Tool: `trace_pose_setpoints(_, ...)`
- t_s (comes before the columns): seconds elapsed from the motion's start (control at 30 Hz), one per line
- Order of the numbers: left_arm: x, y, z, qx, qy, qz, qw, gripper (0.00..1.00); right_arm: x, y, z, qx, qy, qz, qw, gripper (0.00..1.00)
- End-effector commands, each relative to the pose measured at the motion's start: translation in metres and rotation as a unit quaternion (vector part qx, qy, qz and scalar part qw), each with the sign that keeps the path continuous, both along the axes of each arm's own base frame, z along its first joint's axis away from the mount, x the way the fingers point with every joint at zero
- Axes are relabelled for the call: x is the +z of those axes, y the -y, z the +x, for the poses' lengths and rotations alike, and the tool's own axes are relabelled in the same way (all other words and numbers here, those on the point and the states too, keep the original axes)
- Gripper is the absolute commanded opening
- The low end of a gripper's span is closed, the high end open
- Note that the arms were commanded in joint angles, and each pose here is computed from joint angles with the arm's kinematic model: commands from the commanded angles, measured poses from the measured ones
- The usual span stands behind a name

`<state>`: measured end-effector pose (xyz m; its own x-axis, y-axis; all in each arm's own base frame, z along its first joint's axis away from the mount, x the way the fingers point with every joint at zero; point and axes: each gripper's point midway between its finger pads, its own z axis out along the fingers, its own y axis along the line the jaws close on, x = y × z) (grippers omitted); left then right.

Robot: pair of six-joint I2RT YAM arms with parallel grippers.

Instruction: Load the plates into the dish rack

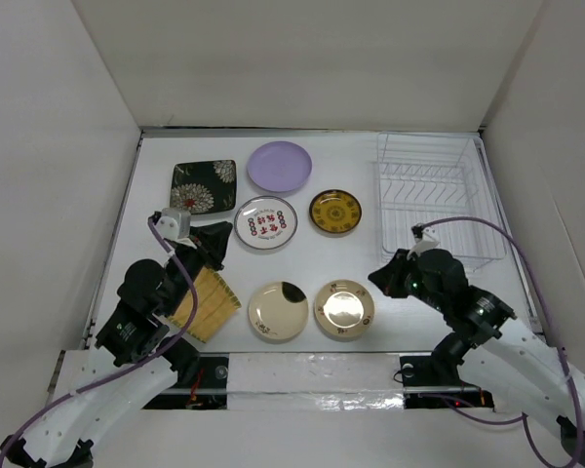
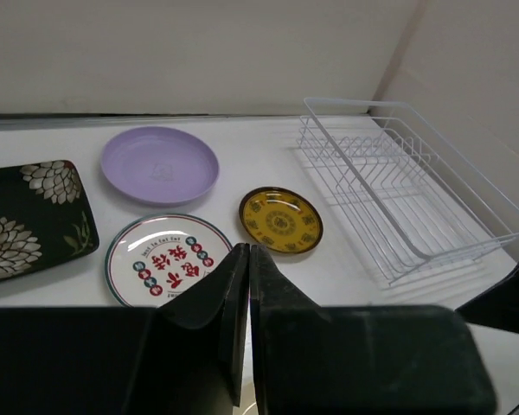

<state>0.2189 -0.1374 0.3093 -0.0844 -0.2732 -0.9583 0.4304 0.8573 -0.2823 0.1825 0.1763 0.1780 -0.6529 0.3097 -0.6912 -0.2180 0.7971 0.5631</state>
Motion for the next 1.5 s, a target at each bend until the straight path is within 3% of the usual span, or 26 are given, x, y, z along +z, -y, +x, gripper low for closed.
trace_pose_setpoints(0.0,0.015,0.003,-0.003,-0.014,0.030,-0.002,0.999,0.00,-0.020,-0.019,-0.008,0.001,-0.059,0.059,0.997,0.00)
trace_pose_setpoints(0.03,0.009,0.003,-0.002,-0.012,0.017,0.005,1.000,0.00,-0.039,-0.019,-0.011,-0.001,-0.077,0.057,0.995,0.00)
trace_pose_setpoints(0.07,0.009,0.003,-0.002,-0.013,0.016,0.007,1.000,0.00,-0.046,-0.016,-0.008,-0.016,-0.087,0.063,0.994,0.06)
trace_pose_setpoints(0.13,0.010,0.003,-0.003,-0.015,0.013,0.006,1.000,0.00,-0.062,-0.010,-0.006,-0.042,-0.116,0.062,0.990,0.24)
trace_pose_setpoints(0.17,0.011,0.002,-0.004,-0.013,0.014,0.005,1.000,0.00,-0.075,-0.003,-0.004,-0.062,-0.129,0.055,0.988,0.38)
trace_pose_setpoints(0.27,0.017,-0.001,-0.008,-0.013,0.023,-0.004,1.000,0.04,-0.099,0.010,-0.006,-0.099,-0.159,0.037,0.982,0.57)
trace_pose_setpoints(0.43,0.024,-0.003,-0.014,-0.019,0.038,-0.015,0.999,0.34,-0.120,0.008,-0.008,-0.095,-0.183,0.026,0.978,0.60)
trace_pose_setpoints(0.53,0.023,-0.001,-0.013,-0.022,0.034,-0.012,0.999,0.40,-0.135,0.001,-0.013,-0.075,-0.212,0.019,0.974,0.55)
trace_pose_setpoints(0.7,0.022,-0.002,-0.013,-0.020,0.033,-0.010,0.999,0.42,-0.155,-0.004,-0.014,-0.075,-0.233,0.012,0.969,0.42)
trace_pose_setpoints(0.73,0.024,-0.004,-0.013,-0.015,0.037,-0.013,0.999,0.42,-0.157,-0.005,-0.014,-0.077,-0.236,0.013,0.969,0.34)
trace_pose_setpoints(0.77,0.023,-0.005,-0.013,-0.012,0.036,-0.012,0.999,0.42,-0.158,-0.001,-0.011,-0.088,-0.232,0.007,0.969,0.11)
trace_pose_setpoints(0.8,0.023,-0.006,-0.013,-0.011,0.037,-0.013,0.999,0.42,-0.155,-0.003,-0.011,-0.089,-0.231,0.007,0.969,0.02)
trace_pose_setpoints(0.93,0.025,-0.007,-0.014,-0.009,0.040,-0.016,0.999,0.42,-0.119,0.008,0.001,-0.127,-0.181,-0.008,0.975,0.00)
trace_pose_setpoints(1.13,0.030,-0.006,-0.017,-0.017,0.047,-0.020,0.999,0.42,0.024,0.031,0.030,-0.169,-0.012,0.017,0.985,0.00)
trace_pose_setpoints(1.23,0.034,-0.008,-0.021,-0.020,0.054,-0.025,0.998,0.42,0.092,0.060,0.056,-0.228,0.076,-0.014,0.971,0.00)
trace_pose_setpoints(1.3,0.035,-0.008,-0.022,-0.023,0.055,-0.028,0.998,0.42,0.111,0.086,0.083,-0.294,0.111,-0.081,0.946,0.00)
trace_pose_setpoints(1.37,0.037,-0.005,-0.026,-0.034,0.058,-0.030,0.997,0.42,0.150,0.132,0.107,-0.380,0.152,-0.148,0.900,0.00)
trace_pose_setpoints(1.43,0.037,-0.001,-0.029,-0.049,0.061,-0.031,0.996,0.43,0.159,0.158,0.130,-0.421,0.159,-0.219,0.866,0.00)
trace_pose_setpoints(1.47,0.038,0.000,-0.031,-0.053,0.062,-0.032,0.996,0.43,0.180,0.185,0.143,-0.461,0.179,-0.207,0.844,0.00)
